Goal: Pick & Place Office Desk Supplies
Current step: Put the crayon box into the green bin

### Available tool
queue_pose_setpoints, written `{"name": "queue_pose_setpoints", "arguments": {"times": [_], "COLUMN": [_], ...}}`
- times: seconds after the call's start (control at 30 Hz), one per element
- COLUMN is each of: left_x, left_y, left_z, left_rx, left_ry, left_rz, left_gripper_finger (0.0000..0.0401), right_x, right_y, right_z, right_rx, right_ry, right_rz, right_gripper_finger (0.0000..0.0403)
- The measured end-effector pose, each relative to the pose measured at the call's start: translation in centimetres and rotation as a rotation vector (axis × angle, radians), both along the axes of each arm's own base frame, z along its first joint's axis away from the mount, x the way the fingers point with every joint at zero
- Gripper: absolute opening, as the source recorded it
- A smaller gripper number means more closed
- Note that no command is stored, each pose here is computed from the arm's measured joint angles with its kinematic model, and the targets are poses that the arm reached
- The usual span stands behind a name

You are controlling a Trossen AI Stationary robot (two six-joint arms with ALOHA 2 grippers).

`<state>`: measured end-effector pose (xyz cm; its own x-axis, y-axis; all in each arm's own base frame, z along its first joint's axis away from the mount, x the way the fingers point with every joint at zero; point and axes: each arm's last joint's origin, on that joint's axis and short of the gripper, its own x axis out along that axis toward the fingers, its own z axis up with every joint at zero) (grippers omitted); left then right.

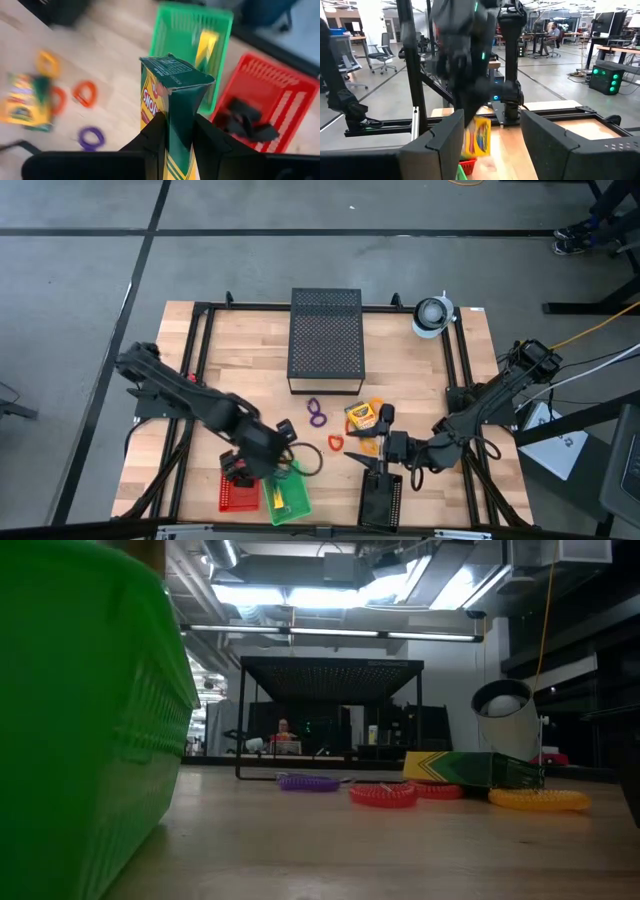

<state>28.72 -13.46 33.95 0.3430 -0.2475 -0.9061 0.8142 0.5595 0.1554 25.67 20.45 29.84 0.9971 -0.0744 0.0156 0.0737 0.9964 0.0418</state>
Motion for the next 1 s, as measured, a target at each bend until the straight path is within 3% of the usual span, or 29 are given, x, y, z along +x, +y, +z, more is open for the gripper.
{"name": "queue_pose_setpoints", "arguments": {"times": [0.3, 0.67, 1.0], "left_x": [4.0, 6.8, 8.2], "left_y": [-2.0, -4.6, -5.3], "left_z": [-4.3, -3.3, -5.8], "left_rx": [0.26, 0.226, 0.224], "left_ry": [0.253, 0.249, 0.329], "left_rz": [-0.088, -0.149, -0.134], "left_gripper_finger": [0.0066, 0.0066, 0.0066], "right_x": [0.0, 0.0, 0.0], "right_y": [0.0, 0.0, 0.0], "right_z": [-0.1, -0.8, -1.1], "right_rx": [-0.016, -0.075, -0.1], "right_ry": [0.008, 0.068, 0.097], "right_rz": [0.001, 0.019, 0.019], "right_gripper_finger": [0.0196, 0.0196, 0.0196]}}
